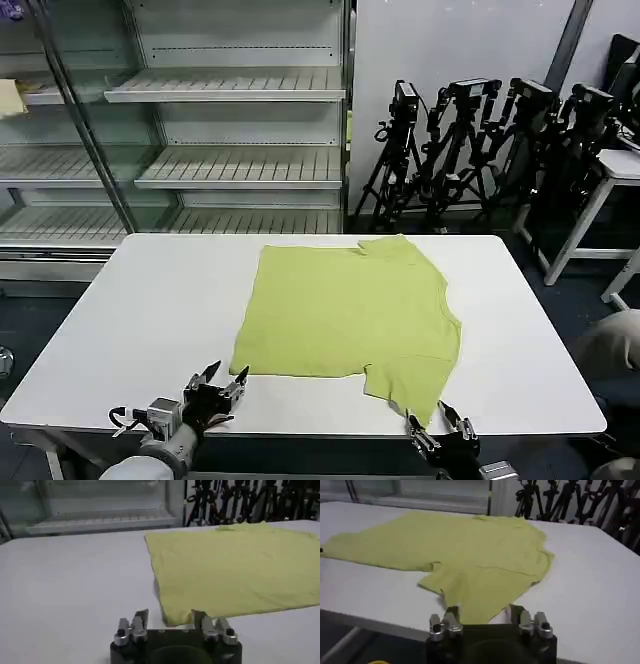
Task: Fold and organize the clothes.
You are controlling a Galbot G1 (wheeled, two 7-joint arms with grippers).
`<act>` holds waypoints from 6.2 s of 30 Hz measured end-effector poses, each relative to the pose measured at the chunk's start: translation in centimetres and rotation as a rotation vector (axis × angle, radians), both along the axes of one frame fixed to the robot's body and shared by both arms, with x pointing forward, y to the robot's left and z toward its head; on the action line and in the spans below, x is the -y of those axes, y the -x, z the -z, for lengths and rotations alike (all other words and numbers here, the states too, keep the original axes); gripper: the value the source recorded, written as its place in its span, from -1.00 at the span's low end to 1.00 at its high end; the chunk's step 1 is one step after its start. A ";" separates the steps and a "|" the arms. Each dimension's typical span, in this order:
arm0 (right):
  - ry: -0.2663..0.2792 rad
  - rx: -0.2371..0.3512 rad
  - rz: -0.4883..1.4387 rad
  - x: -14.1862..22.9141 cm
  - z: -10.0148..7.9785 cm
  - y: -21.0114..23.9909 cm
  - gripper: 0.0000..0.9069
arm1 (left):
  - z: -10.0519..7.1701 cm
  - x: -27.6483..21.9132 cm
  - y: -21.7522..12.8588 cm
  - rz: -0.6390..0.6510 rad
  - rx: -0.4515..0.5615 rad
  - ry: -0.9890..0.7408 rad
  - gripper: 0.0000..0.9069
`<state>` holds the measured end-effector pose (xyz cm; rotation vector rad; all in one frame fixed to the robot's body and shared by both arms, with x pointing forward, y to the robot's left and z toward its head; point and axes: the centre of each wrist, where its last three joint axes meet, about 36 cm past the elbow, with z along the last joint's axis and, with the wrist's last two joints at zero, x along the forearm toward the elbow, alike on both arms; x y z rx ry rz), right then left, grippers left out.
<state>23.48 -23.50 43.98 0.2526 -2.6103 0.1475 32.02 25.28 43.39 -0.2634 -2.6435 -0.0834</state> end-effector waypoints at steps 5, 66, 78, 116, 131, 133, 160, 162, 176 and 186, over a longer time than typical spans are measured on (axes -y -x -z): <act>-0.005 -0.002 -0.002 -0.1 -0.1 0.1 -1.00 | 0.3 0.1 -0.2 0.003 -0.009 0.005 -0.96; -0.056 0.261 0.001 2.5 -0.5 -21.0 -1.00 | -0.6 1.6 -15.7 -0.011 0.104 0.104 -0.98; -0.055 0.272 0.011 2.6 -0.1 -23.0 -1.00 | 0.5 1.6 -16.4 -0.015 0.078 0.094 -0.98; 0.013 0.168 0.087 6.7 -0.1 -21.1 1.00 | -0.2 0.1 -15.2 0.012 0.096 0.060 1.00; -0.008 0.097 0.078 8.2 0.6 -17.7 -1.00 | 1.0 -0.9 -12.8 0.016 0.030 0.037 -0.98; -0.010 0.088 0.076 8.3 0.7 -17.6 -1.00 | 1.1 -1.0 -12.7 0.014 0.026 0.038 -0.96; -0.017 0.071 0.055 7.8 -0.2 -14.8 -1.00 | 1.6 -1.0 -11.2 0.041 0.005 0.038 -0.98; -0.015 0.073 0.051 7.5 -0.5 -14.0 -1.00 | 1.5 -1.2 -10.7 0.037 0.006 0.032 -0.98; -0.003 0.067 0.016 4.9 -2.1 -6.7 -1.00 | 0.3 -2.4 -2.9 0.026 -0.023 0.019 -0.98; 0.007 0.064 0.022 3.8 -3.2 -3.1 -0.78 | -0.8 -3.5 1.3 0.015 -0.051 0.005 1.00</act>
